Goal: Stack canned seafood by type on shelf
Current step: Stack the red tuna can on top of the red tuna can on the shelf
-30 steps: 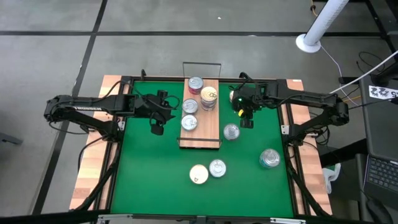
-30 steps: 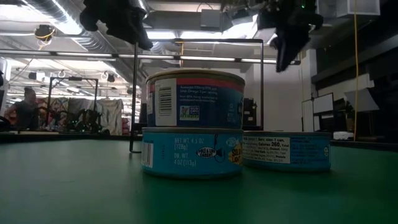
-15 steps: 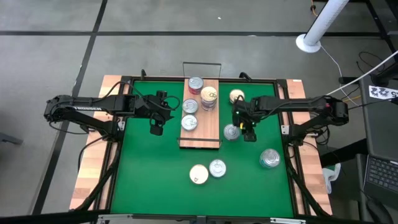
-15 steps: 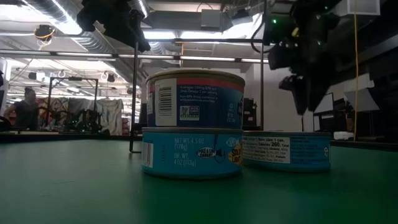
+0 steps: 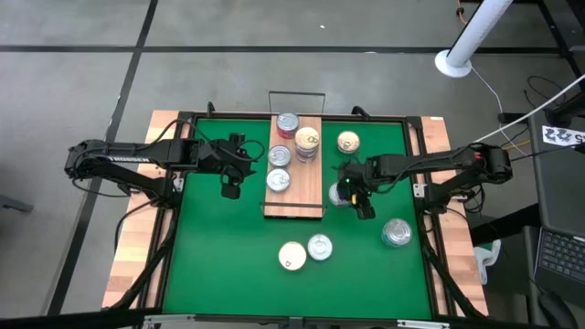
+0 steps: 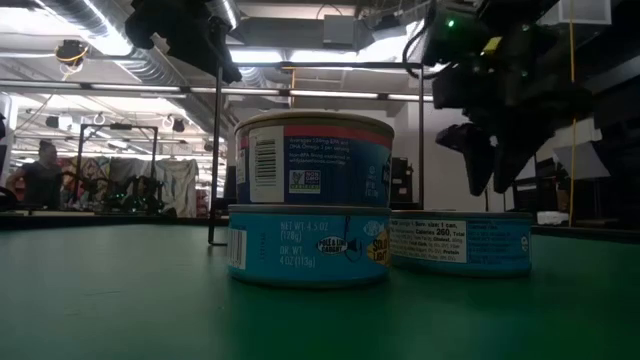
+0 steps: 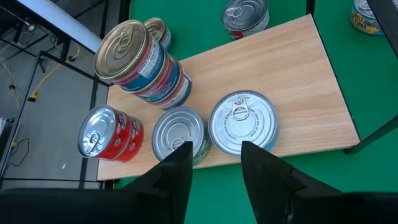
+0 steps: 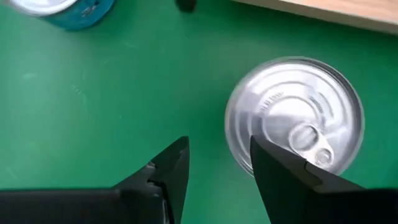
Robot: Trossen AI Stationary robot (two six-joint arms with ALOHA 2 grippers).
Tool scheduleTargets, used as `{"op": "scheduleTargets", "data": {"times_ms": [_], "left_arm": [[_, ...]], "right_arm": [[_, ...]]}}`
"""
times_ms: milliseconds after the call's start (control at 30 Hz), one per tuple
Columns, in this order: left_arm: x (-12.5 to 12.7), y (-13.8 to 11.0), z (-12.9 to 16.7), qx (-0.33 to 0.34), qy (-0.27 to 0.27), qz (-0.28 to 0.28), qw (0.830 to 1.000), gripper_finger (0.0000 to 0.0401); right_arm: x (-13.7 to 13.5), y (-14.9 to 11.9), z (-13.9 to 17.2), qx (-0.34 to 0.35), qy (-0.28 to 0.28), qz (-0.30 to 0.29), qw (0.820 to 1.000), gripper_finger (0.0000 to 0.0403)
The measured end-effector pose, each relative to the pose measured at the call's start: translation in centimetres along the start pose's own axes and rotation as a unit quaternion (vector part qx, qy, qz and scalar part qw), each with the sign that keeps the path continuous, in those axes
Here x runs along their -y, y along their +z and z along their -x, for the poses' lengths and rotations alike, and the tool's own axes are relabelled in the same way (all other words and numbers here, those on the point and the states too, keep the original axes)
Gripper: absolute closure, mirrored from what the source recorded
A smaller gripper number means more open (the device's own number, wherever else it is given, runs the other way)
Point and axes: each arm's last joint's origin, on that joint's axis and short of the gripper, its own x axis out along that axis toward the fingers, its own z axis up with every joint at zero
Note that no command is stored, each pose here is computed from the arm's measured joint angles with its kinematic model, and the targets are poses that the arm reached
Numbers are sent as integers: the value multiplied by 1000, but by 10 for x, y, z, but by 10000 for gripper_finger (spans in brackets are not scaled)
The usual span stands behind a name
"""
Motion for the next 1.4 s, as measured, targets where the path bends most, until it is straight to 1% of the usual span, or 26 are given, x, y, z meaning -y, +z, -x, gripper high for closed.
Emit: {"op": "scheduleTargets", "data": {"times_ms": [100,200,300,367,433,567,767,900,1033,1267,1400], "left_arm": [[0,0,0,0,0,4,1000,270],[0,0,0,1,0,9,1000,270],[0,1,0,2,1,10,1000,270],[0,1,0,2,1,10,1000,270],[0,1,0,3,1,10,1000,270],[0,1,0,3,1,13,1000,270],[0,1,0,3,1,13,1000,270],[0,1,0,3,1,13,1000,270],[0,1,0,3,1,13,1000,270],[0,1,0,3,1,13,1000,270],[0,1,0,3,1,13,1000,270]], "right_arm": [[-11,6,-6,0,-26,32,999,235],[-19,9,-12,-17,-59,59,996,235],[-23,10,-17,-27,-81,71,994,235],[-25,11,-20,-34,-85,76,993,235],[-25,10,-23,-42,-89,73,992,235],[-23,9,-33,-64,-92,45,993,235],[-20,10,-42,-82,-113,45,989,235],[-19,9,-43,-88,-133,45,986,237],[-18,8,-43,-96,-156,46,982,262],[-16,8,-43,-102,-180,47,977,336],[-16,7,-43,-103,-183,47,977,375]]}}
